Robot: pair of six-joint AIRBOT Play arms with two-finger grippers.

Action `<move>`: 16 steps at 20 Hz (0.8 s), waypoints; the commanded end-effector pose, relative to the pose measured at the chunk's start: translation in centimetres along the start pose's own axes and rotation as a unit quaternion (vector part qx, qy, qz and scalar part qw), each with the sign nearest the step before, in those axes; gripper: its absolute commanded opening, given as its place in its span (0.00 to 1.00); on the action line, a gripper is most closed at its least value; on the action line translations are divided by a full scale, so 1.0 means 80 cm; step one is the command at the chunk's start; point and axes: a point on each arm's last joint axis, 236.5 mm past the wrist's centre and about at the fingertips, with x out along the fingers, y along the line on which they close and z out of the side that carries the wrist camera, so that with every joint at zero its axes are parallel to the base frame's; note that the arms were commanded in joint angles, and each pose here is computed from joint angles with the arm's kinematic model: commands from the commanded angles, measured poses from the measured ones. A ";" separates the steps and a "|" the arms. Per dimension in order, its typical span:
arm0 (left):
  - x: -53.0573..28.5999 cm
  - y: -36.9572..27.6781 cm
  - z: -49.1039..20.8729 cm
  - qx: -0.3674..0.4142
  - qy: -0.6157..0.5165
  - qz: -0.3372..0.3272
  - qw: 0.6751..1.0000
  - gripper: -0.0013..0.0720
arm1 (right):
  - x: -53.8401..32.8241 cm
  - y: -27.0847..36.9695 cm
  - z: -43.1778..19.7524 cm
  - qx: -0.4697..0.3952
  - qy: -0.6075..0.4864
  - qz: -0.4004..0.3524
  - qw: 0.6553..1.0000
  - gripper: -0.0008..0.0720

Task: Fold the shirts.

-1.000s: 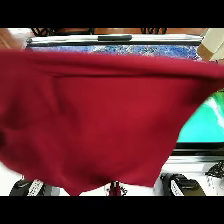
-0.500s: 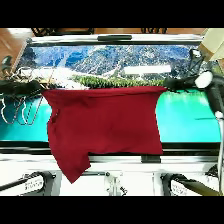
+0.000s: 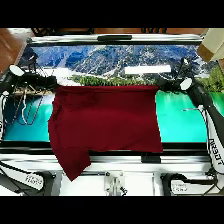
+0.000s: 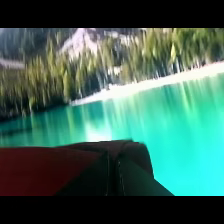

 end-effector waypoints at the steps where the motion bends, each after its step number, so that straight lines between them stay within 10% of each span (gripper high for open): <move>1: -0.043 0.025 -0.112 0.012 0.201 0.021 0.979 0.06 | -0.045 -0.010 -0.085 -0.037 0.156 -0.016 0.987 0.09; 13: -0.019 0.019 -0.243 -0.087 0.295 -0.012 0.952 0.06 | -0.056 -0.043 -0.186 -0.001 0.286 -0.057 0.956 0.10; 14: -0.016 0.019 -0.237 -0.095 0.284 -0.010 0.954 0.08 | -0.054 -0.038 -0.184 0.004 0.283 -0.050 0.958 0.22; 15: -0.016 0.018 -0.230 -0.096 0.277 -0.012 0.956 0.31 | -0.053 -0.031 -0.183 0.010 0.280 -0.039 0.959 0.58; 16: -0.019 0.018 -0.223 -0.093 0.271 -0.011 0.958 0.69 | -0.054 -0.023 -0.179 0.004 0.276 -0.024 0.961 0.70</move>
